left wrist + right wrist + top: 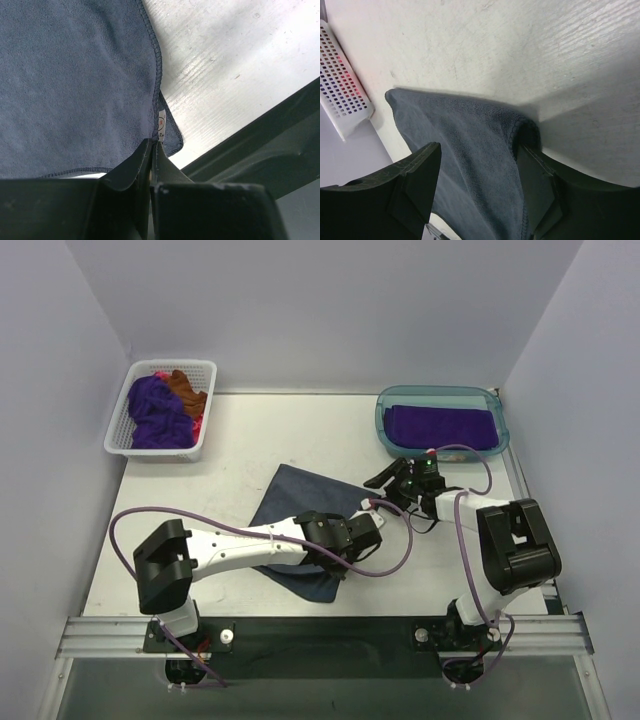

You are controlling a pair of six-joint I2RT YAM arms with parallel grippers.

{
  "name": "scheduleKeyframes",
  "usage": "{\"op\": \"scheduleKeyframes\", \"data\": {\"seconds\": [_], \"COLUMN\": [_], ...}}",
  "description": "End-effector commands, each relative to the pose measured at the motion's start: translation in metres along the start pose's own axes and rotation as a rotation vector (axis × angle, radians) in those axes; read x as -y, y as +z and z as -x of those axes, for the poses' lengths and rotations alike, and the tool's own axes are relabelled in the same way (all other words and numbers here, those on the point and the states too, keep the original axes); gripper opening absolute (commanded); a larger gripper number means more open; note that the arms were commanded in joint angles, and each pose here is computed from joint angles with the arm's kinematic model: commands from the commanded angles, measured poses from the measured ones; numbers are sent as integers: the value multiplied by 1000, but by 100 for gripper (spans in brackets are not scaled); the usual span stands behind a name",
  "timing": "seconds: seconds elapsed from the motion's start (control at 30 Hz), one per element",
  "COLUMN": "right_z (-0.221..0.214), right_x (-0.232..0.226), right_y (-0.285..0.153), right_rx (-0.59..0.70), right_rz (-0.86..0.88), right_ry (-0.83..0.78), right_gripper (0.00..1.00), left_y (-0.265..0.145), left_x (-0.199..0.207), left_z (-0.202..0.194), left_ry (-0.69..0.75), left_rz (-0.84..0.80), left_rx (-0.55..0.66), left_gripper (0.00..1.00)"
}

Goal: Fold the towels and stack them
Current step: Fold the towel

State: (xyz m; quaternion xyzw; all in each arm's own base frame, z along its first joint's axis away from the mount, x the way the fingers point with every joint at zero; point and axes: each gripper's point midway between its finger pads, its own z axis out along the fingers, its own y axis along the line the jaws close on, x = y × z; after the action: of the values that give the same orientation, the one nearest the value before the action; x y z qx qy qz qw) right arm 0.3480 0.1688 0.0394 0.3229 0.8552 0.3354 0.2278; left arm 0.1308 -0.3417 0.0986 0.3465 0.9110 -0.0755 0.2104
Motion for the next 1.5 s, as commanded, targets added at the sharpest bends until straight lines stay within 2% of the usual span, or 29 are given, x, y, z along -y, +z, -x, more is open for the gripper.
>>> {"op": "scheduleKeyframes", "data": {"seconds": [0.0,0.57,1.03,1.47], "right_z": [1,-8,1,4], "right_x": [-10,21,25,26], "right_y": [1,7,18,17], "right_rx": [14,8,22,26], "right_rz": [24,-67,-112,-129], "right_ry": [-11,-10,-15,-35], "right_gripper": [62,62,61,61], "left_y": [-20,-25,8,-8], "left_x": [-1,-6,13,19], "left_z": [16,15,-40,-40], "left_ry": [-30,-39,24,-9], "left_rz": [-16,-20,-68,-90], "left_rx": [61,72,-130,-148], "left_gripper": [0,0,0,0]}}
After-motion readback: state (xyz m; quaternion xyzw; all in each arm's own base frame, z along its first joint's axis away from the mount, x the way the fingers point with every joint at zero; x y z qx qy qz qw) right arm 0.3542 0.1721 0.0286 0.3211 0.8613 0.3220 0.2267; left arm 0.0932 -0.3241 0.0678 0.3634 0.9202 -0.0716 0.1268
